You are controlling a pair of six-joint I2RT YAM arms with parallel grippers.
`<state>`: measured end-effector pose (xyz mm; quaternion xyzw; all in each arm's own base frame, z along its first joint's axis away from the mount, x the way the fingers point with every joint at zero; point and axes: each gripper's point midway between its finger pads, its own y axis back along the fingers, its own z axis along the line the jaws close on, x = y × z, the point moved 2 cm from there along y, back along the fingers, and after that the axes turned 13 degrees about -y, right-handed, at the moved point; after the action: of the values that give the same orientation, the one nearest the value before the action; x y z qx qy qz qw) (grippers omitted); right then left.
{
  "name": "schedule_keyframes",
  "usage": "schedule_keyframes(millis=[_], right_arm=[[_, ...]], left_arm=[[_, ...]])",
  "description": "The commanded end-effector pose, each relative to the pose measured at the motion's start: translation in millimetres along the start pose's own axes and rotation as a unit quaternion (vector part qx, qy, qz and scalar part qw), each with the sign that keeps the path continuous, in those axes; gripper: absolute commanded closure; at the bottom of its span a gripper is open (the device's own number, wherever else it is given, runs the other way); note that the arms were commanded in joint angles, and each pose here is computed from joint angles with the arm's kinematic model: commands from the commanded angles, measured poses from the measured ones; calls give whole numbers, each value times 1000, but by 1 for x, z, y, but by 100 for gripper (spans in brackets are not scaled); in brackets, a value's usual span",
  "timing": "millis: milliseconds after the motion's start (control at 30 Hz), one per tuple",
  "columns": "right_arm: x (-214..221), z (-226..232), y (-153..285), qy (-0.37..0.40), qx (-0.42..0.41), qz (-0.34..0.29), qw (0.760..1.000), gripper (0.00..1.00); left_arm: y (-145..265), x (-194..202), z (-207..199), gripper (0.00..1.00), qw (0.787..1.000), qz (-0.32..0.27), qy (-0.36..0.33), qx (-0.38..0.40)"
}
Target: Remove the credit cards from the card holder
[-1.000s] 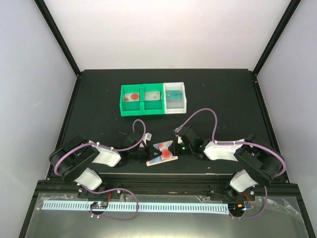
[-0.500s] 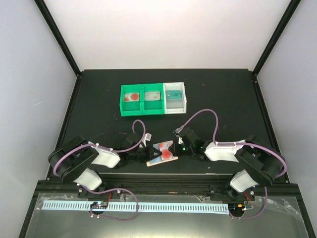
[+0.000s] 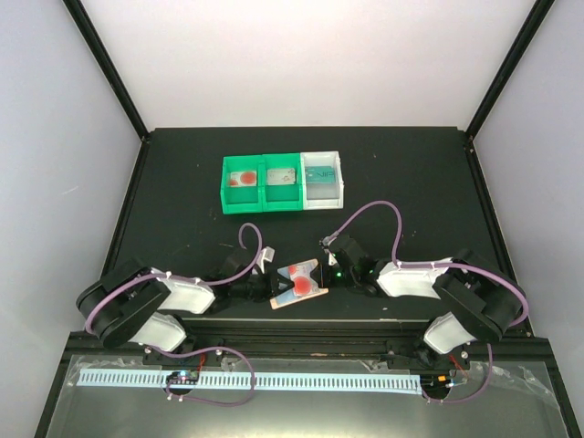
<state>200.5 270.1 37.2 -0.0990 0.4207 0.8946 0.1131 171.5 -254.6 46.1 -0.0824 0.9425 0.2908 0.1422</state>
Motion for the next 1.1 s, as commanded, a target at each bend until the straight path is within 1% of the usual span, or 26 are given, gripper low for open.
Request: schedule_keyframes(millis=[0, 333, 500, 633, 833, 933, 1067], right_arm=[[21, -29, -2, -8, 55, 30, 998, 92], [18, -22, -1, -6, 48, 32, 998, 90], [12, -10, 3, -2, 32, 27, 999, 88], [6, 4, 13, 5, 9, 15, 1000, 85], [-3, 31, 33, 9, -39, 0, 999, 75], [-5, 52, 48, 10, -93, -6, 996, 72], [-1, 83, 67, 17, -180, 5, 983, 66]], left_arm=[[6, -1, 1, 98, 1000, -8, -13, -7], [25, -8, 8, 99, 997, -39, -26, -57], [43, -15, 11, 99, 992, -75, -34, -92], [57, -20, 7, 99, 989, -101, -44, -100], [75, -27, -12, 98, 986, -145, -63, -59], [83, -31, -26, 99, 984, -161, -74, -29], [92, -33, -47, 99, 980, -177, -92, 22]])
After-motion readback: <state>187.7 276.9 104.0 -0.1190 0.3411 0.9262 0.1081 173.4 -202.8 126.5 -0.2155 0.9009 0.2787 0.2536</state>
